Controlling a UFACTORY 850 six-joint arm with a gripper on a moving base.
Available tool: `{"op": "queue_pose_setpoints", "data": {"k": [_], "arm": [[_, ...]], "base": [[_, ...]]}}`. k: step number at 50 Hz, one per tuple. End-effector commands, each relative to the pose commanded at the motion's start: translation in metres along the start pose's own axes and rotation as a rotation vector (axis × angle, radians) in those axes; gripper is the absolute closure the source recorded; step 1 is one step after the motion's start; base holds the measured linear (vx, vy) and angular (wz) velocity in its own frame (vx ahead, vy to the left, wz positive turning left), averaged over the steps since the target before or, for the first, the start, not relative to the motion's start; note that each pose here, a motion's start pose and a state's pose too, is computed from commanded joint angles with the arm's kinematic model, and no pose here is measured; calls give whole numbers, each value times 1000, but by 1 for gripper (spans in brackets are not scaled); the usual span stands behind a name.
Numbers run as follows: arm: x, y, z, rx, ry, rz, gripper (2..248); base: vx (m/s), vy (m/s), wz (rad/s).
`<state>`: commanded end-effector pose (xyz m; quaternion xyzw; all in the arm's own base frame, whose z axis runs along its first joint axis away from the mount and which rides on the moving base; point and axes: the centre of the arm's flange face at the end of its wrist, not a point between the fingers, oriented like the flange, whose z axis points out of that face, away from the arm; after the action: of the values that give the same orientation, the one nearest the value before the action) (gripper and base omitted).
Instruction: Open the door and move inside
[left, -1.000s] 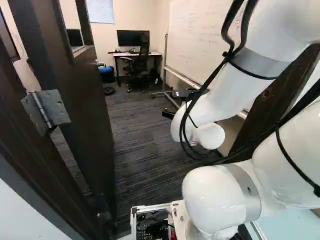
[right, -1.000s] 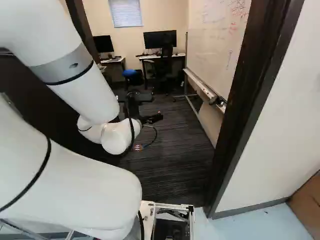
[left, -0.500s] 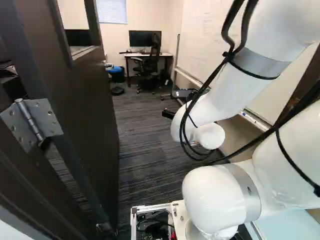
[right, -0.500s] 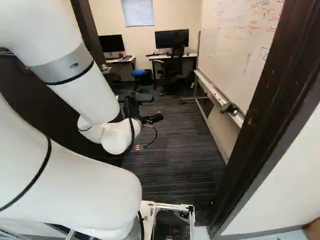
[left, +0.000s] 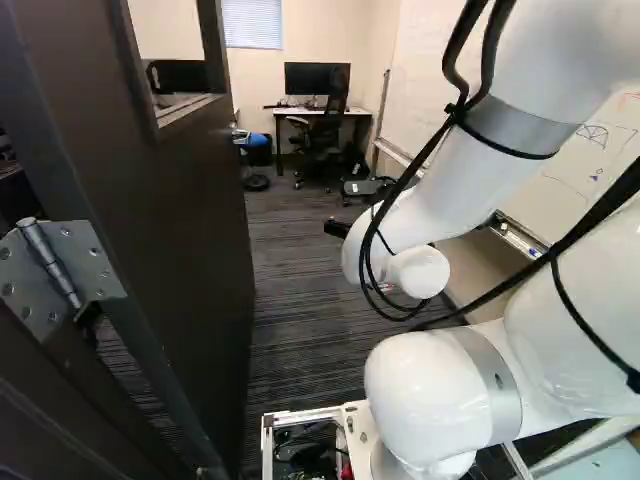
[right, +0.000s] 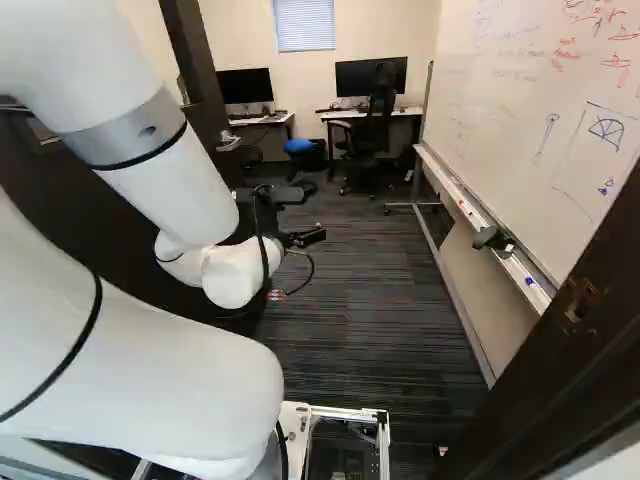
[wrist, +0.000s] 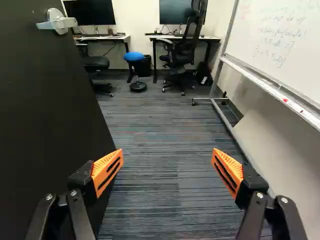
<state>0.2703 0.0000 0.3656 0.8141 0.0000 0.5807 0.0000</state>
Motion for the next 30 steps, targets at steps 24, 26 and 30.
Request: {"op": "queue_pose_setpoints", "data": {"k": [24,26,30], "arm": [[0,0,0,0,0,0,3],[0,0,0,0,0,0,3],[0,0,0,0,0,0,3]], "base": [[139,11,31],[180,4,-2],[193,15,12]]}}
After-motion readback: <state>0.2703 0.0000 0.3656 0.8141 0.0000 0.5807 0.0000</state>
